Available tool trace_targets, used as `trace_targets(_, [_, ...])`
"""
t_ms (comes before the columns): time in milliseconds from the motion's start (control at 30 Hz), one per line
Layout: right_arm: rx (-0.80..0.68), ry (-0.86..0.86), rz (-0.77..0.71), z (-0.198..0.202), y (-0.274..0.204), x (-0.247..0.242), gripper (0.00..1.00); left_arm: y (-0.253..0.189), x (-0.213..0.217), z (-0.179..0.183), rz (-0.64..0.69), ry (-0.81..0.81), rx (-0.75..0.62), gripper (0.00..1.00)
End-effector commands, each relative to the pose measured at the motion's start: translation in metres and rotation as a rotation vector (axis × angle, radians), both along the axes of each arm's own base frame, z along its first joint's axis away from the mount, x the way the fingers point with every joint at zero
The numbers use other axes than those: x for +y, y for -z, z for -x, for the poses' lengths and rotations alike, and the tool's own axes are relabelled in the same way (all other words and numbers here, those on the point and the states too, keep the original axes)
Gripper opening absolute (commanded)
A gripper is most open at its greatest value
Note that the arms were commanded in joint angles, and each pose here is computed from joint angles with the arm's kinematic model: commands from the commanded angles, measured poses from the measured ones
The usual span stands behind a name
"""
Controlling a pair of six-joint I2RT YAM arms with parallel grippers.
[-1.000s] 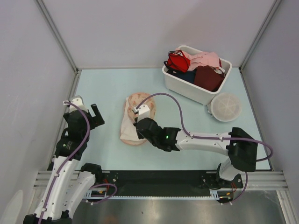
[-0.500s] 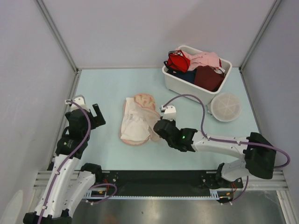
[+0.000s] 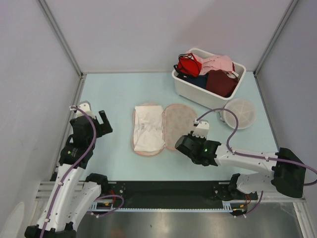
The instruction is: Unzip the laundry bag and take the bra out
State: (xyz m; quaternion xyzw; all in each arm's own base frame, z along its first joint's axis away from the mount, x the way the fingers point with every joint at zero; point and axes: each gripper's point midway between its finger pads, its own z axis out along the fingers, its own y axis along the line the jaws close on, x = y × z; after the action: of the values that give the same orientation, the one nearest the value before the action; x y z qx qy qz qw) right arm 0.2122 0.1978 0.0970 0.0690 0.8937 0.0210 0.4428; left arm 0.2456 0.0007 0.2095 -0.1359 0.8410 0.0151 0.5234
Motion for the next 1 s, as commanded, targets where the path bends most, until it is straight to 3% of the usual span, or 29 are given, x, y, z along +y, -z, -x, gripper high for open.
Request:
trace_targets(0, [-0.064, 0.134, -0.008, 0.001, -0.019, -0.034, 0.37, -0.002, -0.001, -0.003, -0.006, 0.018, -0.016, 1.00])
trace_targets(33, [-0.071, 0.138, -0.008, 0.002, -0.022, -0.037, 0.56, -0.001, -0.002, -0.004, -0.005, 0.021, -0.016, 0.99])
trace_targets(133, [-0.105, 0.135, -0.019, 0.001, -0.040, -0.043, 0.79, -0.003, -0.001, -0.003, -0.004, 0.020, -0.022, 1.00])
trace_targets(333, [-0.167, -0.015, -0.006, -0.010, -0.080, -0.023, 0.84, -0.004, -0.002, -0.002, -0.003, 0.025, -0.028, 1.00])
trace_targets(633, [-0.183, -0.326, -0.101, -0.037, -0.118, 0.086, 0.87, -0.006, -0.003, -0.002, 0.001, 0.035, -0.038, 1.00])
trace_targets(967, [-0.010, -0.520, -0.087, -0.070, -0.060, 0.204, 0.89, -0.006, -0.008, -0.002, 0.013, 0.063, -0.044, 1.00])
